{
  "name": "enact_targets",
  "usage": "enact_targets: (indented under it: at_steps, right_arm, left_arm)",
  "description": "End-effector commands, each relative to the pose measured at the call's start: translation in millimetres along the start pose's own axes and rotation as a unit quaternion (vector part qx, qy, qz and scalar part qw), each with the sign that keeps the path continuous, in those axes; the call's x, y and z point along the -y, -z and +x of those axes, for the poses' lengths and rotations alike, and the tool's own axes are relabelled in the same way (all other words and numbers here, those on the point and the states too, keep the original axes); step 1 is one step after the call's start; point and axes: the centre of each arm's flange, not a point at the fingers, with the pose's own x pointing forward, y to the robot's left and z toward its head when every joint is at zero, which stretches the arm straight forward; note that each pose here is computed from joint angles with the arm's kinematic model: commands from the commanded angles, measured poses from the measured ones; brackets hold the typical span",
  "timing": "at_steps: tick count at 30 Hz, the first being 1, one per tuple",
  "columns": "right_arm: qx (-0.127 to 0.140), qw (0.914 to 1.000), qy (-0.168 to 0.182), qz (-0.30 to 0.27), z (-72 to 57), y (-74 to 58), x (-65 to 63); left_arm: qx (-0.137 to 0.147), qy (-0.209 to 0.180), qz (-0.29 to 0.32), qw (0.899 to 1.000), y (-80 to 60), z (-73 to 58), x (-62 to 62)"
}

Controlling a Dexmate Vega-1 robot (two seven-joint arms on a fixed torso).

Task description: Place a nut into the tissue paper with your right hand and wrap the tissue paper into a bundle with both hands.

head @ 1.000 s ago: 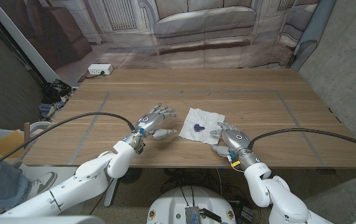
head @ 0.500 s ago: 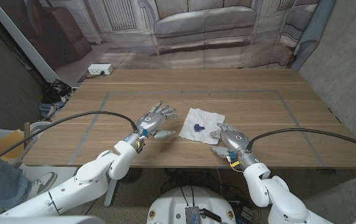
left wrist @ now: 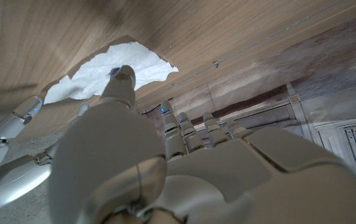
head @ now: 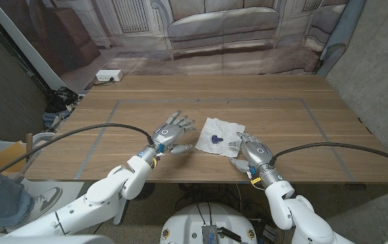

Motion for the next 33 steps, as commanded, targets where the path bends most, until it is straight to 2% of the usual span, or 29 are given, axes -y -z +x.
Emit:
enact_targets:
  at_steps: [1,10,25,33]
  right_arm:
    - [-0.001,1.0,0.005,-0.005,-3.5,2.0,-6.8]
    - [0.001,1.0,0.003,-0.001,-0.3,3.0,-7.5]
    - [-0.004,1.0,0.008,0.003,3.5,4.1,-9.8]
    - [-0.003,0.9999,0.015,0.006,4.4,3.8,-12.0]
  left_arm:
    - [-0.002,0.006,0.007,1.0,-3.0,0.0,10.8]
    - [-0.005,0.008,0.003,1.0,-2.5,2.0,21.2]
    - [0.006,0.012,-0.001,1.0,-5.3,8.2,32.5]
    - [0.007,-0.003,-0.017,1.0,-3.3,8.3,38.2]
